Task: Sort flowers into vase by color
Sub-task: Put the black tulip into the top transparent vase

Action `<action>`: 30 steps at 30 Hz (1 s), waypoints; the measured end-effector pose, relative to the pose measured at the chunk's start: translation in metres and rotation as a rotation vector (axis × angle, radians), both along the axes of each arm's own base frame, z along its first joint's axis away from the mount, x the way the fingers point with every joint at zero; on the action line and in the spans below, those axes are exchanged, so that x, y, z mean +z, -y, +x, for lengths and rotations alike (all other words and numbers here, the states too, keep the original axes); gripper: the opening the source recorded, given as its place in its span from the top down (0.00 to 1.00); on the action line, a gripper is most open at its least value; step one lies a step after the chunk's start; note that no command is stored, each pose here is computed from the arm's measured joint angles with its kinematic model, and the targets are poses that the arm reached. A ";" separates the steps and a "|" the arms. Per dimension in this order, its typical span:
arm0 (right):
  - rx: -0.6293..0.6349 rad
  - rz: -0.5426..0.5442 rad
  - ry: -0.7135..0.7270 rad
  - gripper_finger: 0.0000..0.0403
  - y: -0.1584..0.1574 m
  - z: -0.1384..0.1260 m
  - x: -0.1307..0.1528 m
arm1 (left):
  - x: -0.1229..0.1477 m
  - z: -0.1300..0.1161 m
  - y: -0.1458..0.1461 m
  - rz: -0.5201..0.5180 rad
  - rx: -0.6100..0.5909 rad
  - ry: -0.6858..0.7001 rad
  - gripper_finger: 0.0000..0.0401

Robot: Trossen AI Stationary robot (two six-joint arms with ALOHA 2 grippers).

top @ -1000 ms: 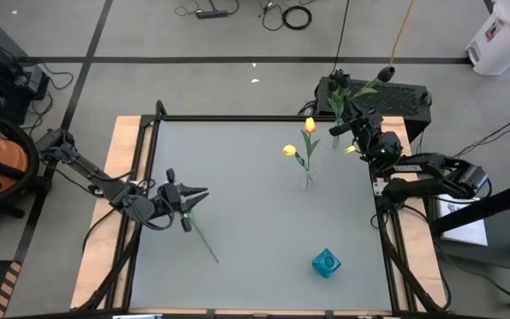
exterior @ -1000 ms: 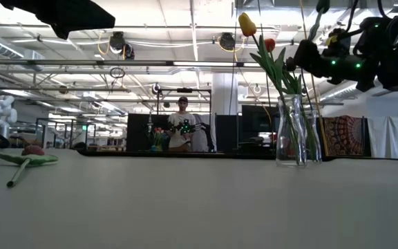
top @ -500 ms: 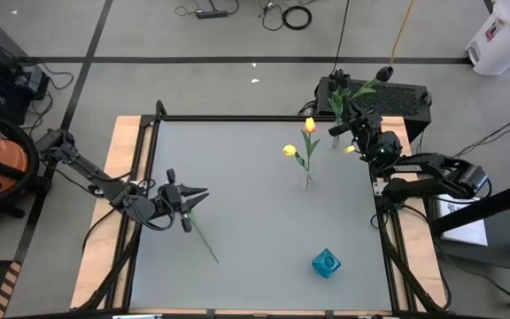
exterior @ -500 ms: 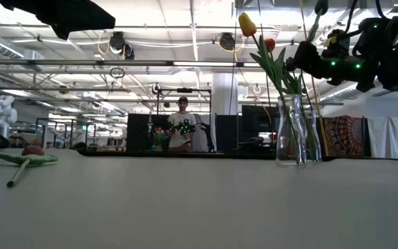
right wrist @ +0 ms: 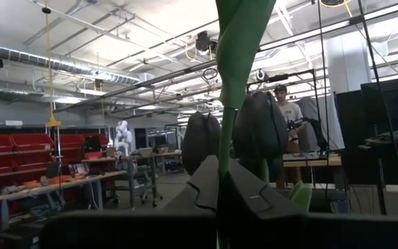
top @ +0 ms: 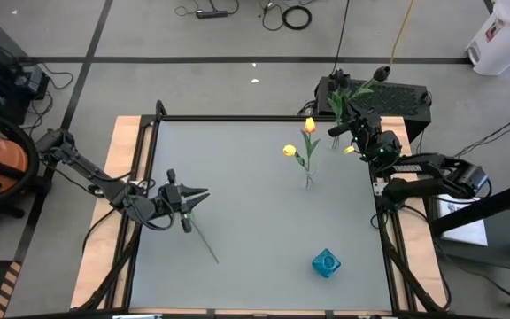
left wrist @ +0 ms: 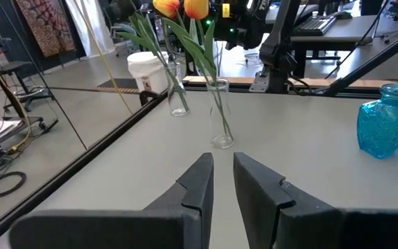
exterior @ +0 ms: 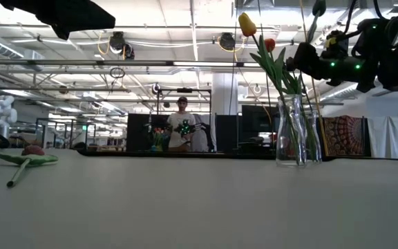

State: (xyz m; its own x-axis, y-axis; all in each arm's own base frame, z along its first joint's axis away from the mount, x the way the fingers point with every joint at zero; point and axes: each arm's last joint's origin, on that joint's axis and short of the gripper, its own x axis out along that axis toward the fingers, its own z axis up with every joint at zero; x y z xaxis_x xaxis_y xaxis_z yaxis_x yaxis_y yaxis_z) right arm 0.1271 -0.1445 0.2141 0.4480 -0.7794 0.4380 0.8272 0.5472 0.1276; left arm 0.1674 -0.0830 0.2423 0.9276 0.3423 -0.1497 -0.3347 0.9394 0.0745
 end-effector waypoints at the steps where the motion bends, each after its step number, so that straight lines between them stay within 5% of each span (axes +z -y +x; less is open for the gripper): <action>1: -0.002 -0.003 -0.002 1.00 0.000 0.000 0.000 | 0.000 0.000 0.000 0.000 0.000 0.000 0.84; 30: 0.014 0.006 -0.068 1.00 0.005 0.007 0.003 | 0.000 0.000 0.000 -0.024 0.003 0.009 0.84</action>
